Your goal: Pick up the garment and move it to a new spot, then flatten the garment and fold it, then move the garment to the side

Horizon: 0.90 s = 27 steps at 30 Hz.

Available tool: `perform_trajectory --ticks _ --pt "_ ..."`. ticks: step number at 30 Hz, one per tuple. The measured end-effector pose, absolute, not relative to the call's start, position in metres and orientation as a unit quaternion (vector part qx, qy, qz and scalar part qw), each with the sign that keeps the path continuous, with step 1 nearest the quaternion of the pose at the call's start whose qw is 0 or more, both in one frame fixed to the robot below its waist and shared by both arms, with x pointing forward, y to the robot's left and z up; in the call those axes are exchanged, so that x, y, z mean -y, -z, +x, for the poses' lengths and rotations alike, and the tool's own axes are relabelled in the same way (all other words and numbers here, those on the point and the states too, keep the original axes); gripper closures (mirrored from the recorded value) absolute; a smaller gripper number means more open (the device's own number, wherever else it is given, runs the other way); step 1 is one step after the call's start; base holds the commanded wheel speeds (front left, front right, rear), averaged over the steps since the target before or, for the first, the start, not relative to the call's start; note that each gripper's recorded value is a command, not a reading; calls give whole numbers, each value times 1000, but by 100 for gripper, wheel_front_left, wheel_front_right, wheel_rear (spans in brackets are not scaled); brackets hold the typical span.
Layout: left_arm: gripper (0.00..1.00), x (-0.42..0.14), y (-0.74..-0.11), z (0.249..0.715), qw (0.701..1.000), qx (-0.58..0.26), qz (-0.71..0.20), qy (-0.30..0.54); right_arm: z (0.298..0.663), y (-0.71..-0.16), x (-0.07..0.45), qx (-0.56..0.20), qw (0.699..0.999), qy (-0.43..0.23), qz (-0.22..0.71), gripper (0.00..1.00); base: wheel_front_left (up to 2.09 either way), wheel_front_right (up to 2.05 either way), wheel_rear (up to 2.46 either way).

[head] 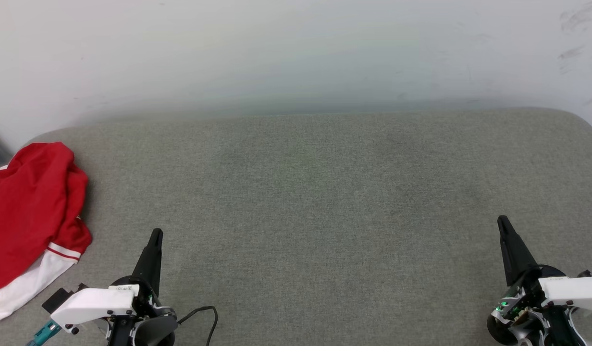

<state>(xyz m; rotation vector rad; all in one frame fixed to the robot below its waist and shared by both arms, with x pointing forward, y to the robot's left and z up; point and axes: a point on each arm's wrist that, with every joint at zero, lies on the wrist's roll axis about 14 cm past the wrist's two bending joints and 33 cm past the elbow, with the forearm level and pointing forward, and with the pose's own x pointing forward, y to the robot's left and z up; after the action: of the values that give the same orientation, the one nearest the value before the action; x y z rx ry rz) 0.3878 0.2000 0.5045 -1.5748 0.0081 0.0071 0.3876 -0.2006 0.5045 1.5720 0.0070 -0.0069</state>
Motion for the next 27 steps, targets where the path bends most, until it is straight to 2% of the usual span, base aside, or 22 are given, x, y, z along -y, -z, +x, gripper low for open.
perform_trajectory --ticks 22,23,27 --pt "100 -200 -504 388 706 -4 -709 -3 388 -504 201 -3 707 3 708 100 0 0 0" --pt "0 -200 -504 388 706 -4 -709 -3 388 -504 201 -3 707 3 708 0 0 0 0" --pt "0 -199 -486 380 703 -23 -710 -23 380 -487 201 -21 705 22 708 0 0 0 0"
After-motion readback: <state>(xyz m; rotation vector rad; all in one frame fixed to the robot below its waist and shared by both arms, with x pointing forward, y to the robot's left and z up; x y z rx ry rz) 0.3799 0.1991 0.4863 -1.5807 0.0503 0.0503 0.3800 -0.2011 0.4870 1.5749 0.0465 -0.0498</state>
